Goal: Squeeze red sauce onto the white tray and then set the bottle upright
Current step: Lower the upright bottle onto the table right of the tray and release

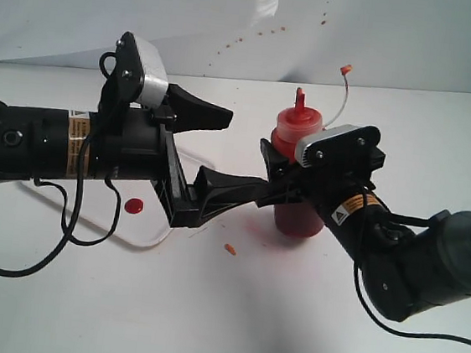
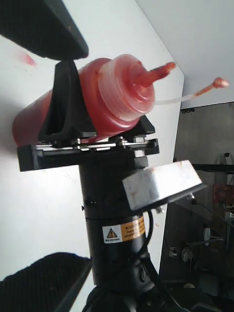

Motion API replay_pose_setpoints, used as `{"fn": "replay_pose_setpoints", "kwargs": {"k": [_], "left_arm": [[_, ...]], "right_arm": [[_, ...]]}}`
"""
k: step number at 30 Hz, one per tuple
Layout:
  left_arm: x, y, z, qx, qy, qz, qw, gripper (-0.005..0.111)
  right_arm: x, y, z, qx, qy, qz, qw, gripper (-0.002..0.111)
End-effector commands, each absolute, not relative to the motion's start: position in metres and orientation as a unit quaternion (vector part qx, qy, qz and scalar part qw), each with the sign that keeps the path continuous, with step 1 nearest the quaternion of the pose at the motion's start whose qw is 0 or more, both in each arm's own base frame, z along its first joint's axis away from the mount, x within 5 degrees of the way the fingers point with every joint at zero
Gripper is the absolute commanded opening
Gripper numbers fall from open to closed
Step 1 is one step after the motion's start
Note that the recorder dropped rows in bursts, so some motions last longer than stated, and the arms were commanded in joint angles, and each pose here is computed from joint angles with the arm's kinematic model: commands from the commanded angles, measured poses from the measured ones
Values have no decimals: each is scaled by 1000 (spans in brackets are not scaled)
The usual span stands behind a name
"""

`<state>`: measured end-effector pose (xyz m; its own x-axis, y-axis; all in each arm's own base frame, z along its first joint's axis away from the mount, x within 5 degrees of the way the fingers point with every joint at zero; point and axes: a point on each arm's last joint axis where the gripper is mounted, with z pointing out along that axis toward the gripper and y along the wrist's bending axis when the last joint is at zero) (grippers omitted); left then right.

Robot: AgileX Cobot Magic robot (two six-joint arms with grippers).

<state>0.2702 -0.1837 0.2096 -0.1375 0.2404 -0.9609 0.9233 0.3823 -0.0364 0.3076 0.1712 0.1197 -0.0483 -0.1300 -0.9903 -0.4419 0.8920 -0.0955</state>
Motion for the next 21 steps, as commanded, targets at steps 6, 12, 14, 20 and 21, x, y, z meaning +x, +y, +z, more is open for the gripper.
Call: {"fn": "replay_pose_setpoints", "kwargs": {"k": [6, 12, 14, 20, 21], "left_arm": [[271, -183, 214, 432, 666, -344, 501, 105], [271, -183, 214, 432, 666, -344, 501, 105], [271, -183, 214, 432, 666, -344, 501, 105], [272, -183, 214, 429, 668, -344, 502, 105], [272, -183, 214, 429, 668, -344, 502, 105]], "right_arm": [[311, 173, 119, -209, 707, 122, 665, 8], [309, 177, 115, -236, 710, 131, 650, 53], [309, 177, 115, -235, 711, 133, 649, 75], [310, 175, 123, -217, 702, 130, 666, 105], [310, 176, 126, -218, 698, 132, 669, 105]]}}
